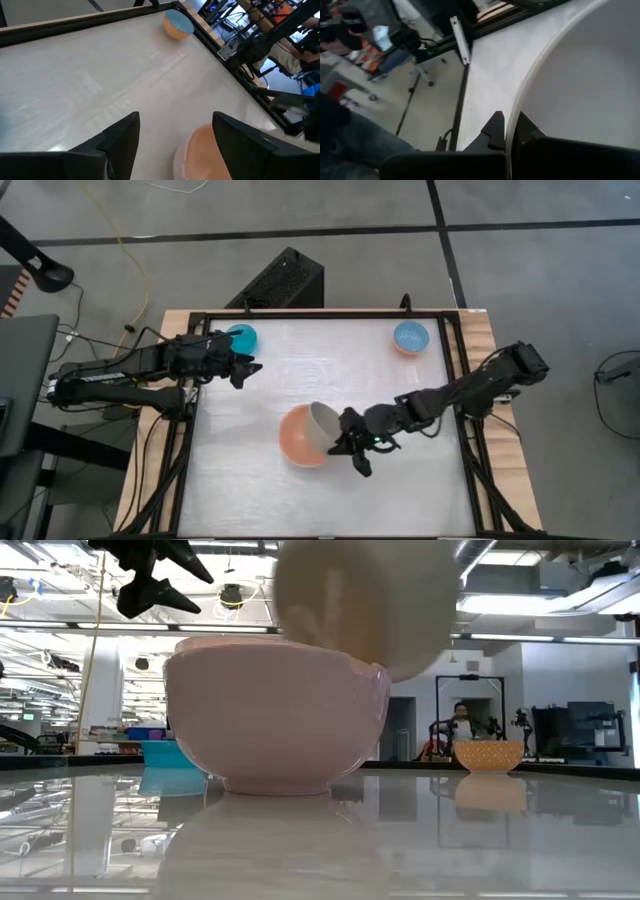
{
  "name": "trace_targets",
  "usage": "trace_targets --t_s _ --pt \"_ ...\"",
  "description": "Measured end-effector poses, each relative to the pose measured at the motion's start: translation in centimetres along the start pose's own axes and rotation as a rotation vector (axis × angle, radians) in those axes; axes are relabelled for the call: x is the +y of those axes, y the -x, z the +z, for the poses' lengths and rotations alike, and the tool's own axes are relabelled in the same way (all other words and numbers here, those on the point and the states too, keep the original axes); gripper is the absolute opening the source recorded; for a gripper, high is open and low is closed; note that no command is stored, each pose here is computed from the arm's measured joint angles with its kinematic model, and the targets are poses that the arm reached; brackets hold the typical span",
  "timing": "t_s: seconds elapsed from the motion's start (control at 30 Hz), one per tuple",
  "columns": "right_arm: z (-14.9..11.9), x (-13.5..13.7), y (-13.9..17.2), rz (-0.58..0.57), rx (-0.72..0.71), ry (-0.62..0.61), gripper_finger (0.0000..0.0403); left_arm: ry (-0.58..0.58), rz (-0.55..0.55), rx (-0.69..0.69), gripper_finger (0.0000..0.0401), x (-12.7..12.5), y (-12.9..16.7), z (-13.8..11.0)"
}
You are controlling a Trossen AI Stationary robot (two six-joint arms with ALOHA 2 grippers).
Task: Nest bowls inside each other
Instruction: Stack the gray bowl on top of the orange bowl
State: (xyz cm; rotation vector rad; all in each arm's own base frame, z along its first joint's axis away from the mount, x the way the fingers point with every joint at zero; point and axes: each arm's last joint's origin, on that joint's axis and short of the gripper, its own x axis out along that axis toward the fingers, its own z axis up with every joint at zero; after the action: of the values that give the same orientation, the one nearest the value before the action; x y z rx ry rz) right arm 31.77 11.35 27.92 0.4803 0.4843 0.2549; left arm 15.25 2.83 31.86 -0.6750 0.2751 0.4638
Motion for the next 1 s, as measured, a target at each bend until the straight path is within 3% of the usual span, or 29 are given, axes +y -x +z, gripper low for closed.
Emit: trace_targets --t_s 0.2,0.47,0.63,0.73,1.0 --pt "0.2 -1.9 -3.6 0.034 0.076 0.031 0.0 0.012 0.004 -0.002 0.0238 0.0 0.0 0.0" --pt "-1.0 -3.7 -8.2 -0.095 0.38 0.134 0.0001 0.033 0.017 0.013 0.0238 0.1 0.0 -0.2" --pt "-0.5 -3.6 -9.7 -0.166 0.48 0.221 0.0012 0.041 0.018 0.015 0.0238 0.2 0.0 -0.2" --pt "0.2 -3.5 -10.1 -0.167 0.472 0.239 0.005 0.043 0.018 0.015 0.0238 0.2 0.0 -0.2" --pt "2.4 -3.3 -8.3 -0.192 0.418 0.165 0.0207 0.049 0.018 0.016 0.0238 0.2 0.0 -0.2"
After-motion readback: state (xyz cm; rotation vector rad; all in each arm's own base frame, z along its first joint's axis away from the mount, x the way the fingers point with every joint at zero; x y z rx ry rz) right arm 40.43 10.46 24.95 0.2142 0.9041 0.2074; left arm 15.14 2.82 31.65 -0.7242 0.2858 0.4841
